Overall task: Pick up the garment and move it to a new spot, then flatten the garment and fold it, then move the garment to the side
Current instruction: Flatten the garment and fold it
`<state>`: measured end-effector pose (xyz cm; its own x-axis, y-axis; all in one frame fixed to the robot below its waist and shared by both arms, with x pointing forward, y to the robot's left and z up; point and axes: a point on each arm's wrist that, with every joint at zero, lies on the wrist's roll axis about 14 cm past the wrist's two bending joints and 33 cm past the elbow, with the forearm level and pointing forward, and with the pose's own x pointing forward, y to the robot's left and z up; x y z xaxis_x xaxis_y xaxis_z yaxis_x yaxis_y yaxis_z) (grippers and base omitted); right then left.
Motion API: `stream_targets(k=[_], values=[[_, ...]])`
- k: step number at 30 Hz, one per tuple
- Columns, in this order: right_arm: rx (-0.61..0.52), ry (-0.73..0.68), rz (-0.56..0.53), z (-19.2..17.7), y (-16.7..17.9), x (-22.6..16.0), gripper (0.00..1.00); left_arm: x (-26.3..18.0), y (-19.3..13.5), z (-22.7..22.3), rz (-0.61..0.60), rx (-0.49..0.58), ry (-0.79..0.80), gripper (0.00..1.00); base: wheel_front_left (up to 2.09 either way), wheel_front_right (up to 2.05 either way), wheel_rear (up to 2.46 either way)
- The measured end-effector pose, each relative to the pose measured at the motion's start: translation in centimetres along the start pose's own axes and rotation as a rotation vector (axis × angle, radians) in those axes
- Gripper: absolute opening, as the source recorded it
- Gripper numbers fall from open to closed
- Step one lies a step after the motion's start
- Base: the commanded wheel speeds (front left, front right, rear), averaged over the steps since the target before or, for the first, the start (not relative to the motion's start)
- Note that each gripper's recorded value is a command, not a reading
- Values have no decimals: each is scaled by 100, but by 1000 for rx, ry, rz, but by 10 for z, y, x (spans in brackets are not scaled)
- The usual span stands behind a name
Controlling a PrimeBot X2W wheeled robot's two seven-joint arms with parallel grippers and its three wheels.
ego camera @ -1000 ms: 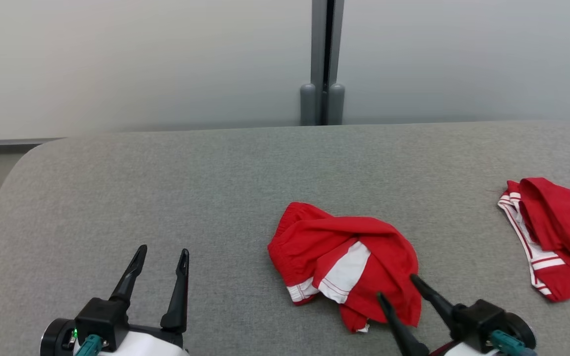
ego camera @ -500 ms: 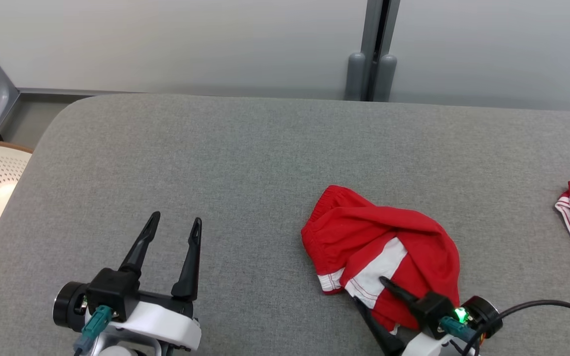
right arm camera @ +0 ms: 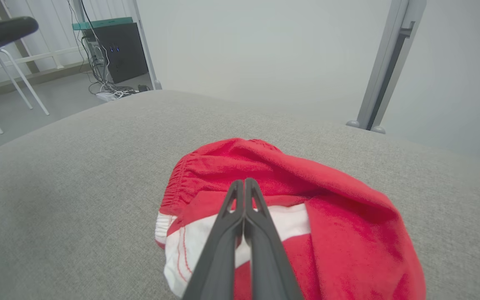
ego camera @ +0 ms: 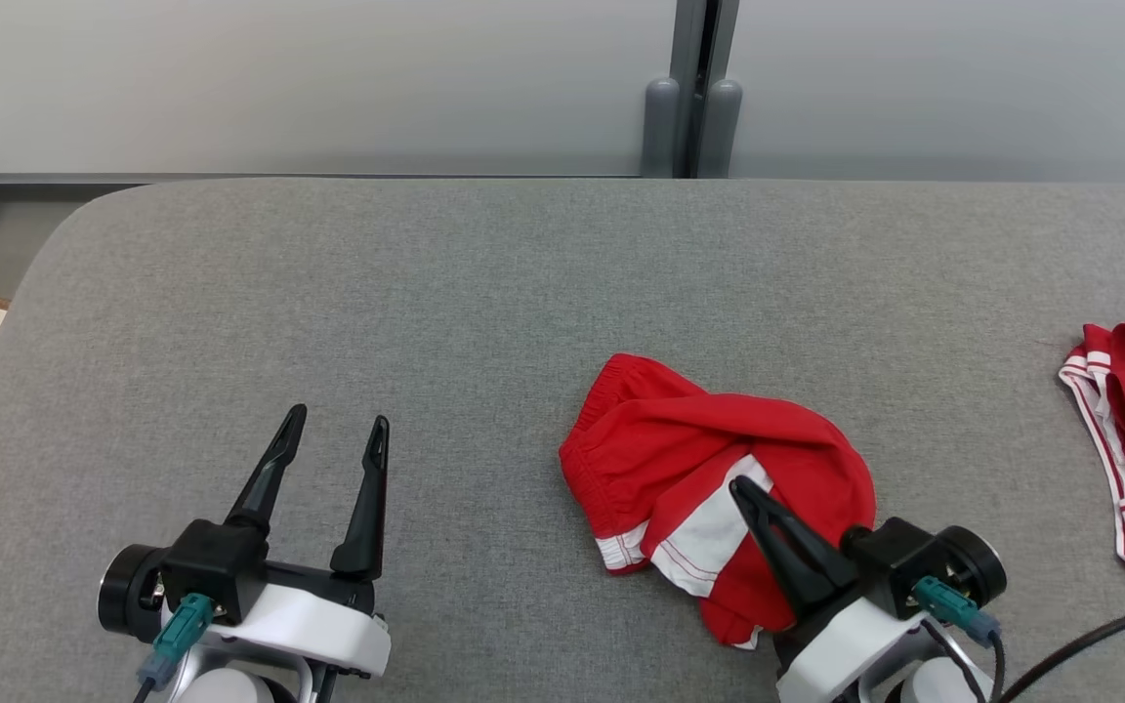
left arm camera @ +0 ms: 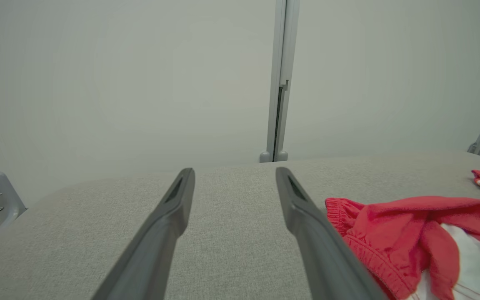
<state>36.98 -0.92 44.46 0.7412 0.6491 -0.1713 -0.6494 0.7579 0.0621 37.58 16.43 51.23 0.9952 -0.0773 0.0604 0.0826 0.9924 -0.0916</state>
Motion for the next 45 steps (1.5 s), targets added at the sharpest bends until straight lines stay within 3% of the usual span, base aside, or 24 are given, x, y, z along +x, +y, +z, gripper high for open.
stream_targets(k=[5, 6, 7, 8, 9, 18, 25, 33, 45], values=[[40, -136, -76, 35, -19, -6, 0, 7, -7, 1, -26, -4, -9, 100, 0, 0, 0], [49, -156, -90, 40, -23, -9, 21, 8, -8, 1, -31, -4, -9, 100, 0, 0, 0], [47, -176, -105, 46, -27, -12, 49, 9, -10, 1, -37, -4, -9, 100, 0, 0, 0], [55, -201, -126, 52, -33, -15, 93, 10, -11, 1, -41, -5, -10, 100, 0, 0, 0], [55, -219, -146, 57, -38, -19, 100, 10, -13, 2, -47, -6, -12, 100, 0, 0, 0], [46, -263, -401, 67, -100, -75, 100, 9, -24, 5, -76, -9, -21, 100, 0, 0, 0], [57, -214, -508, 52, -114, -109, 100, 0, -26, 3, -85, -8, -16, 100, 0, 0, 0], [97, -188, -532, 43, -104, -130, 100, -19, -25, -2, -67, -17, 6, 100, 0, 0, 0], [106, -194, -521, 47, -97, -130, 100, -29, -22, -2, -57, -16, 17, 100, 0, 0, 0]])
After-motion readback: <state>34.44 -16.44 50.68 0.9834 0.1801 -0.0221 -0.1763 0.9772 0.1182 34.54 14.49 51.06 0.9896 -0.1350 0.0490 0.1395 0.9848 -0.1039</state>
